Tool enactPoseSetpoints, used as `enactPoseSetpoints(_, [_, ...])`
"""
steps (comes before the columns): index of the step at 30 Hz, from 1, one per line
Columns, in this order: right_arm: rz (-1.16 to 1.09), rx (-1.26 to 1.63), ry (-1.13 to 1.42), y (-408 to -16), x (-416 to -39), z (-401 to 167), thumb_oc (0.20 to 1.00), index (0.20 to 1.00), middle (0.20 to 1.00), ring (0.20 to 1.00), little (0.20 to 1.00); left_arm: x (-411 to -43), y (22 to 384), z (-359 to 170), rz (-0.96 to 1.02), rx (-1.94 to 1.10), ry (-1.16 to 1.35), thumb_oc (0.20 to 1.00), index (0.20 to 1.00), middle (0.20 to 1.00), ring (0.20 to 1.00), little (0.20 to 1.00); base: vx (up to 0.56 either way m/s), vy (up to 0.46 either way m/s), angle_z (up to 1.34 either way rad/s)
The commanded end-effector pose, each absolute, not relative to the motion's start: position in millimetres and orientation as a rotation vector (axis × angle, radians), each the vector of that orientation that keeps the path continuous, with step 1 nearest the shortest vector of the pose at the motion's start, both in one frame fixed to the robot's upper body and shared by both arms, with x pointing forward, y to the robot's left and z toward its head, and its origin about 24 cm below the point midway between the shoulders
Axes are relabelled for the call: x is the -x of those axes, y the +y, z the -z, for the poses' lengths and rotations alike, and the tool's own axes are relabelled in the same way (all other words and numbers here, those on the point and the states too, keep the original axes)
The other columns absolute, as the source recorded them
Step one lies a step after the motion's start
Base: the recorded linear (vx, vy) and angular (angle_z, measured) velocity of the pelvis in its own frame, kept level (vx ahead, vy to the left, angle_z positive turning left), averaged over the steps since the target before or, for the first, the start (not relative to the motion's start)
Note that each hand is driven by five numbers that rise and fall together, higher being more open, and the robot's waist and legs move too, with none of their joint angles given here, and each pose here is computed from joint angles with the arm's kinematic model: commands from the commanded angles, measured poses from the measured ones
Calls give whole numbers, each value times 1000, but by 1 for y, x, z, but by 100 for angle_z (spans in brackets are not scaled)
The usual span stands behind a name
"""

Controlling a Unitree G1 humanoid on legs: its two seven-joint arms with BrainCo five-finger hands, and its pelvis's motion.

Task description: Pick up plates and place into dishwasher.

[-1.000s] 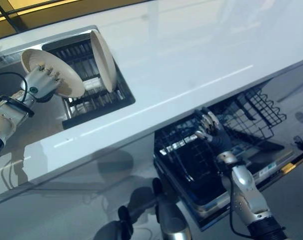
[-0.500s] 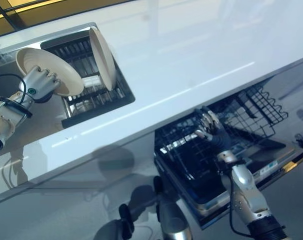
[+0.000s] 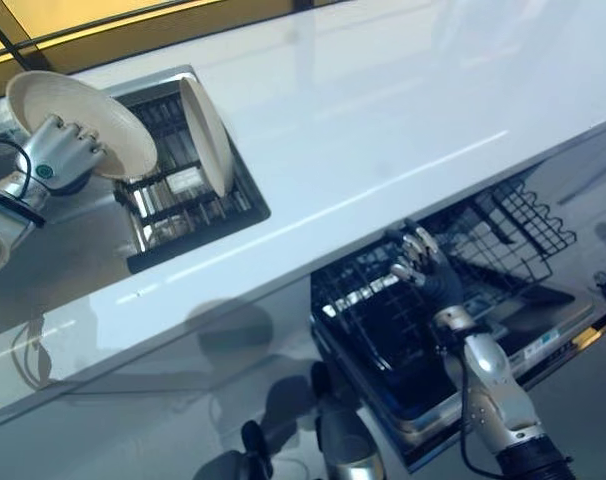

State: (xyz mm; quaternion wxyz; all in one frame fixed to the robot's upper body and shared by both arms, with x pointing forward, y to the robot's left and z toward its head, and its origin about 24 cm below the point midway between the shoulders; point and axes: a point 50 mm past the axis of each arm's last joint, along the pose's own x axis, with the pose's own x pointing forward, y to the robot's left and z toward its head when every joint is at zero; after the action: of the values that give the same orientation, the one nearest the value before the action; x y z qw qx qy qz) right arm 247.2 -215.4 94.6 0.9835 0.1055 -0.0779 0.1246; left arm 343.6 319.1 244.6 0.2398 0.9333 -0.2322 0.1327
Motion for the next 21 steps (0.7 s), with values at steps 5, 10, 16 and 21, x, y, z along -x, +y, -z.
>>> enactPoseSetpoints(5, [-298,-211,-230,-214,-241,-112,1000,1000,1000,1000,1000,-322,328,-259,-507,-2392,-758,200,200,200,200,200,65,-27,2])
enactPoseSetpoints(10, [-261,-212,-239,-217,-237,-107,1000,1000,1000,1000,1000,-310,321,-252,-547,-2041,-842,200,200,200,200,200,15,-19,-1])
enactPoseSetpoints(16, [-207,-211,-272,-219,-234,-105,1000,1000,1000,1000,1000,-298,305,-234,-519,-1651,-898,200,200,200,200,200,-6,-5,1])
enactPoseSetpoints(21, [-157,-203,-297,-219,-230,-104,1000,1000,1000,1000,1000,-287,279,-215,-429,-1197,-909,200,200,200,200,200,-45,-3,6])
